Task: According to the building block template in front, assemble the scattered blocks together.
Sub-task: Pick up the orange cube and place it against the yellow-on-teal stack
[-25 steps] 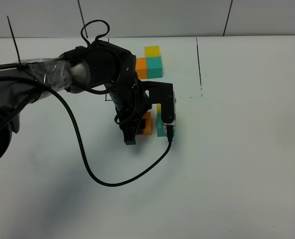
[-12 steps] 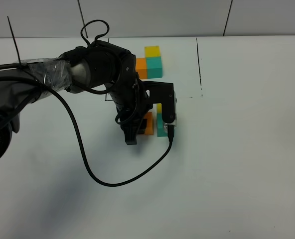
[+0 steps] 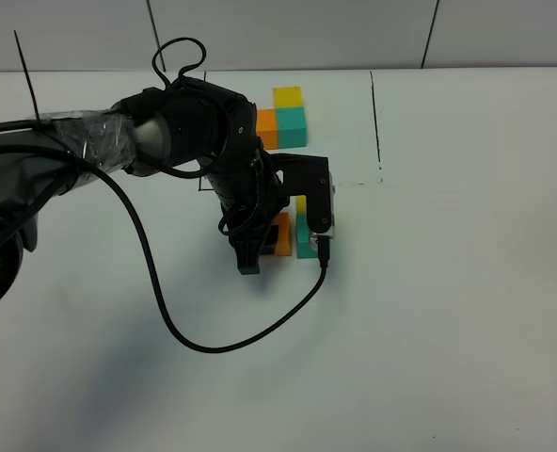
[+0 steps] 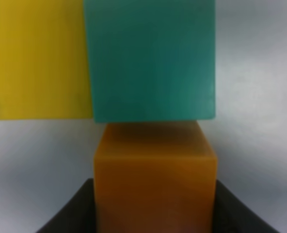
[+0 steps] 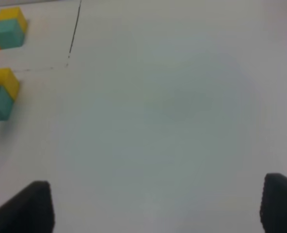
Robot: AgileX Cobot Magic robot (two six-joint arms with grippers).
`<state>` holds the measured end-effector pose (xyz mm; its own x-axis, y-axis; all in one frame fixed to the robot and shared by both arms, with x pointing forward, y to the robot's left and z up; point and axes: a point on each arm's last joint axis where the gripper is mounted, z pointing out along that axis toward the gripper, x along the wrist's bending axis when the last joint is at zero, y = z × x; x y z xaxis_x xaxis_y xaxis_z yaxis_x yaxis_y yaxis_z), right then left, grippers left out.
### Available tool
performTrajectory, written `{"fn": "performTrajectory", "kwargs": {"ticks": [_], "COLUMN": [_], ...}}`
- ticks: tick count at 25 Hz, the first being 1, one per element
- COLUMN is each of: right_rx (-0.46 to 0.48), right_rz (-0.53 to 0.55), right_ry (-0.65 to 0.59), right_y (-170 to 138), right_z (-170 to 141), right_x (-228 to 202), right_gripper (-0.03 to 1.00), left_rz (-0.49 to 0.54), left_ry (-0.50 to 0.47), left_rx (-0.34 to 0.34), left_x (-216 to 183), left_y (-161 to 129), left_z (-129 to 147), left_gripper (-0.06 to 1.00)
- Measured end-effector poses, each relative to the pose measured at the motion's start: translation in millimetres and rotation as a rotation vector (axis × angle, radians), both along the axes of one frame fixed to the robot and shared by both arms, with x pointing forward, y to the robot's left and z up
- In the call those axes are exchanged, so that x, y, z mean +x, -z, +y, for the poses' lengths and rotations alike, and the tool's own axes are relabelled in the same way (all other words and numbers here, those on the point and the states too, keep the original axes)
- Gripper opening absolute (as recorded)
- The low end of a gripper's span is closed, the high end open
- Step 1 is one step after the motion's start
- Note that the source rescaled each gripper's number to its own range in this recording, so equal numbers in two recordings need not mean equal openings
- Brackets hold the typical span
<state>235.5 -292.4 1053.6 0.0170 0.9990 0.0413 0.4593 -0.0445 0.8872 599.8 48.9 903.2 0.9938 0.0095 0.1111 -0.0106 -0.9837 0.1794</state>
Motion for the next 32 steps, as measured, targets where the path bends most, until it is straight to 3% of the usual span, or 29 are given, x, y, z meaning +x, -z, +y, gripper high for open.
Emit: {"fn": "performTrajectory", "kwargs": {"ticks": [32], "right_rx": [0.000], "right_rz": [0.000], "right_ry": [0.000], "right_y": [0.0], "right_z": [0.0], "right_x": [0.0], "right_gripper": [0.74], "left_rz": [-0.009], "left_ry": [0.043], "left_rx": [-0.001], "left_x": [-5.0], "left_y": [0.3], "left_z": [-8.0], "left_gripper": [0.01]}}
